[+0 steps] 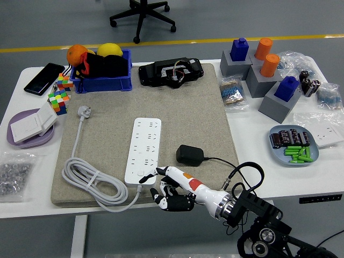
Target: Press the white button,pick up the black plug,place it near the board,insert it into the board
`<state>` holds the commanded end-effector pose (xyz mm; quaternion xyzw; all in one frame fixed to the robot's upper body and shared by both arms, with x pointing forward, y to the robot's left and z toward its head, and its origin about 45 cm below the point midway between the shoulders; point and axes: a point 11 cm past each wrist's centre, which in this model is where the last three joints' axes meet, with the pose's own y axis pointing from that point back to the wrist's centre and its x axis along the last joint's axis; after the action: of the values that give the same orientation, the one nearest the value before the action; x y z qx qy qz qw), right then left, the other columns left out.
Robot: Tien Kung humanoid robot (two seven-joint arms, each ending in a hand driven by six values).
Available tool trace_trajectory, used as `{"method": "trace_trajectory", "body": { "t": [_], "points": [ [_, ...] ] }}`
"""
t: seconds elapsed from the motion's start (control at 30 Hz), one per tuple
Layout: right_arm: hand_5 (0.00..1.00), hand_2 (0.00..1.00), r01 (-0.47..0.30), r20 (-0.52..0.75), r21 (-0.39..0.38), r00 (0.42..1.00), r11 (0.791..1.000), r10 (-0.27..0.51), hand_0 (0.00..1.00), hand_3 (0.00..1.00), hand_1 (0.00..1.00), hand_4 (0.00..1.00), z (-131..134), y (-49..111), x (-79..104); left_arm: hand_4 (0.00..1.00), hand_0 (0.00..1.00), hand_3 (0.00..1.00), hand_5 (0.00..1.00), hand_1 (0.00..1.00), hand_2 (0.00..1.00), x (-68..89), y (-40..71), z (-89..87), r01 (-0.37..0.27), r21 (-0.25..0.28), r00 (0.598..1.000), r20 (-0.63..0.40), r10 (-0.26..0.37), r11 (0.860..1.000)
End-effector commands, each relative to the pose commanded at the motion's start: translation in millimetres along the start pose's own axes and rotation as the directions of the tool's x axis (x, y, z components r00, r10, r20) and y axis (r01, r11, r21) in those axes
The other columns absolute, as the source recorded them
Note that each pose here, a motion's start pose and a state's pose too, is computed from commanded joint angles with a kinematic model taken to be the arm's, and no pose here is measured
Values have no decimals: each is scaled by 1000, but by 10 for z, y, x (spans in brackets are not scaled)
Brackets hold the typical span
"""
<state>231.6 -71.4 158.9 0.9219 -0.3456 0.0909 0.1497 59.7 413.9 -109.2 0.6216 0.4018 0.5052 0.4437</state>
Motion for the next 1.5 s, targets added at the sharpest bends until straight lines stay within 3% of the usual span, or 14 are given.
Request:
{"method": "trace_trajectory", "body": {
  "t": [0.07, 0.1, 0.27, 0.3, 0.4, 0.7, 0.93, 1.5],
  "points": [
    [63, 110, -9, 27, 15, 1000, 1000, 8, 2, 702, 2, 459, 6, 23, 0, 541, 650, 680, 97, 640, 637, 2, 2, 11, 0, -3, 1000, 1, 0, 1000],
    [76, 143, -22, 53, 32, 998, 999, 20, 2, 667, 8, 522, 10, 46, 4, 543, 650, 680, 98, 641, 637, 4, 5, 24, -1, -5, 1000, 2, 1, 1000],
    [76, 143, -95, 213, 111, 975, 989, 69, 2, 667, 8, 522, 23, 173, 10, 543, 650, 680, 98, 641, 637, -46, 18, 102, 8, -17, 1000, 14, -8, 1000],
    [92, 171, -99, 234, 118, 970, 988, 70, 28, 638, 64, 476, 29, 195, 1, 545, 650, 680, 96, 640, 637, -68, 17, 103, 12, -17, 1000, 18, -11, 1000],
    [92, 171, -95, 262, 111, 963, 989, 63, 28, 638, 64, 476, 60, 235, -40, 545, 650, 680, 96, 640, 637, -119, 18, 122, 18, -22, 1000, 21, -17, 1000],
    [136, 171, -77, 264, 100, 963, 992, 48, 46, 619, 69, 520, 73, 262, -64, 546, 650, 680, 100, 640, 637, -55, 52, 265, 8, -51, 1000, 13, -7, 999],
    [135, 173, -111, 282, 107, 956, 988, 77, 47, 621, 68, 522, 44, 257, -21, 541, 650, 679, 109, 640, 637, -70, 33, 204, 11, -56, 996, -85, -16, 998],
    [143, 173, -141, 295, 128, 950, 982, 98, 48, 623, 65, 526, -15, 247, 32, 529, 646, 676, 121, 639, 634, 29, 47, 243, -9, -61, 997, -80, 4, 998]
  ]
}}
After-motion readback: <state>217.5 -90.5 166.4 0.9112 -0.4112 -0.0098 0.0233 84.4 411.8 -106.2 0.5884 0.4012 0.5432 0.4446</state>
